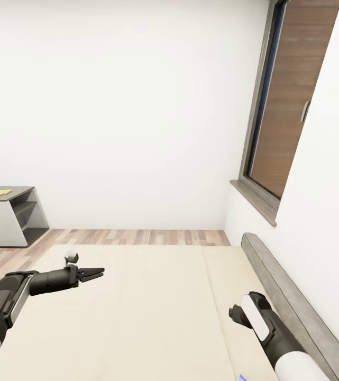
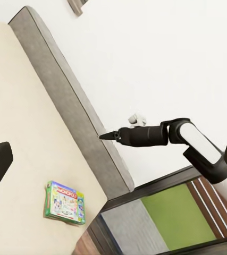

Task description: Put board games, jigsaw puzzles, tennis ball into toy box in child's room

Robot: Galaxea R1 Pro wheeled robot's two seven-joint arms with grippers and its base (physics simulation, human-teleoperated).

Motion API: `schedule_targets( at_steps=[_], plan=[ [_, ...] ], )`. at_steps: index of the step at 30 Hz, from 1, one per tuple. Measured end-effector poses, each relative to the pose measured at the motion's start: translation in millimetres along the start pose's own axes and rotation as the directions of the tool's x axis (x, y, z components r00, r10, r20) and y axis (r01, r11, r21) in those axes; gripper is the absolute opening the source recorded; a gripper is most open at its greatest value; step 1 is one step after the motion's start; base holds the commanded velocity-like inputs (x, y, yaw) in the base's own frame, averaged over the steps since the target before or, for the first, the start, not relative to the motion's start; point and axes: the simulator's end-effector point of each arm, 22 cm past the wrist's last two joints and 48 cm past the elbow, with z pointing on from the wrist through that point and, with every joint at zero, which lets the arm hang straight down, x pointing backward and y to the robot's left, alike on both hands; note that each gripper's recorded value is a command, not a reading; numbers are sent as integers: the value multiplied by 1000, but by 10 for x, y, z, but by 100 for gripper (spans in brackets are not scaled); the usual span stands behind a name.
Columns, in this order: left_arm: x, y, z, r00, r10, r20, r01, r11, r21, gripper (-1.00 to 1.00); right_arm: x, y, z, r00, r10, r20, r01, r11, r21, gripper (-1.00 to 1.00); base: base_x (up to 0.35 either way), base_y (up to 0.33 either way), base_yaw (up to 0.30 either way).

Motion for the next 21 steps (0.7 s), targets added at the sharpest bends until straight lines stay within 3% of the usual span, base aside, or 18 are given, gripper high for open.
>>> schedule_targets(
  at_steps=[21],
  plan=[
    [6,0,8,1000,-1,-1,1,1000,1,100,99,-24,57,1000,-1,-28,1,1000,2,100,0,0,0]
  ],
)
